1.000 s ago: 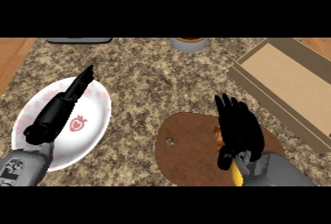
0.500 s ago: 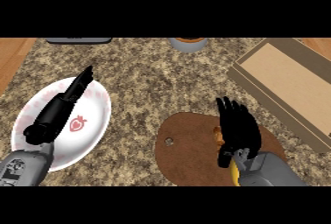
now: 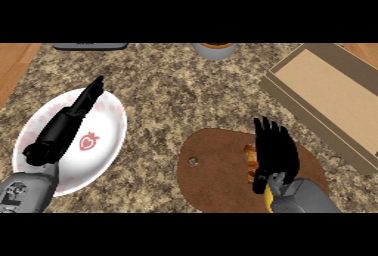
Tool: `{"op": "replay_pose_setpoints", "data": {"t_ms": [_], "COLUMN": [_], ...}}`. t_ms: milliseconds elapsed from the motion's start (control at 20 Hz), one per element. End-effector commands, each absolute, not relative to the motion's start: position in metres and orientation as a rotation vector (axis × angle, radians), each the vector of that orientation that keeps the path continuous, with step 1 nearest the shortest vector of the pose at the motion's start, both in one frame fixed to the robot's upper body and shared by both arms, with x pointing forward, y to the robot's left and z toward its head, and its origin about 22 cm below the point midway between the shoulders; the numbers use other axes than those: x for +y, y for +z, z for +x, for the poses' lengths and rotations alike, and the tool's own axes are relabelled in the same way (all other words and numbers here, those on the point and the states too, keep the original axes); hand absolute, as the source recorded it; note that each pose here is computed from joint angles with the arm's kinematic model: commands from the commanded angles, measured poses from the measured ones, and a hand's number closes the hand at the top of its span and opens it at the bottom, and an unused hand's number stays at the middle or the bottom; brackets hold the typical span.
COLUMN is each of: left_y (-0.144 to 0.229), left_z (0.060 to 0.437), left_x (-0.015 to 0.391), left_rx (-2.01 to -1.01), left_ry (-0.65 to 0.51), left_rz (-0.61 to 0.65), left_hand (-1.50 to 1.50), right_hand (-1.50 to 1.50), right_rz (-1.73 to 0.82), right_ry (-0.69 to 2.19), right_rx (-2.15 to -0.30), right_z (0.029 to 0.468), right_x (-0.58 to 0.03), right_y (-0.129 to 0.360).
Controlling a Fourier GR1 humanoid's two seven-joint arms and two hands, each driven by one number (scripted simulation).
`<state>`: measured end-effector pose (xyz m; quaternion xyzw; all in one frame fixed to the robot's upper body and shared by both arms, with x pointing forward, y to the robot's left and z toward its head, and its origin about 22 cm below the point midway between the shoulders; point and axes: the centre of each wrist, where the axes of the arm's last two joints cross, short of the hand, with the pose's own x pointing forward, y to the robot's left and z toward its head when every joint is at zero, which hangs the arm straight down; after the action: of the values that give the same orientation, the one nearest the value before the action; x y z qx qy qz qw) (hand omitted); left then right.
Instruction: Pick the croissant from the cutting board and place it in the cardboard box
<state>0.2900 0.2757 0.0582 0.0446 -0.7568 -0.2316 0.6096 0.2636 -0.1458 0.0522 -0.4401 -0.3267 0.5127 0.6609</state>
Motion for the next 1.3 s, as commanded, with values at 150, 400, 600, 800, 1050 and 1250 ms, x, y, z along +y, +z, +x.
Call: {"op": "replay_pose_setpoints", "data": {"t_ms": [150,400,600,800,1050,1250], "left_y": [0.075,0.072,0.049,0.073,0.065,0.078], "left_z": [0.303,0.288,0.283,0.298,0.282,0.294], "left_x": [0.259,0.258,0.261,0.268,0.268,0.267], "left_rx": [-1.749,-1.760,-1.745,-1.755,-1.755,-1.771], "left_ry": [-0.527,-0.530,-0.533,-0.531,-0.540,-0.562], "left_rz": [0.112,0.090,0.090,0.093,0.090,0.072], "left_hand": [0.00,0.00,0.00,0.00,0.00,0.00], "right_hand": [-1.50,1.50,1.50,1.50,1.50,1.50], "right_rz": [-0.987,-0.960,-1.055,-1.101,-1.019,-0.766], "right_ry": [1.112,1.252,1.245,1.265,1.326,1.372], "right_rx": [-0.694,-0.774,-0.876,-0.921,-1.122,-1.392], "right_z": [0.259,0.280,0.276,0.283,0.315,0.330], "right_x": [-0.149,-0.154,-0.158,-0.148,-0.152,-0.140], "right_y": [0.035,0.028,0.023,0.021,0.046,0.051]}}
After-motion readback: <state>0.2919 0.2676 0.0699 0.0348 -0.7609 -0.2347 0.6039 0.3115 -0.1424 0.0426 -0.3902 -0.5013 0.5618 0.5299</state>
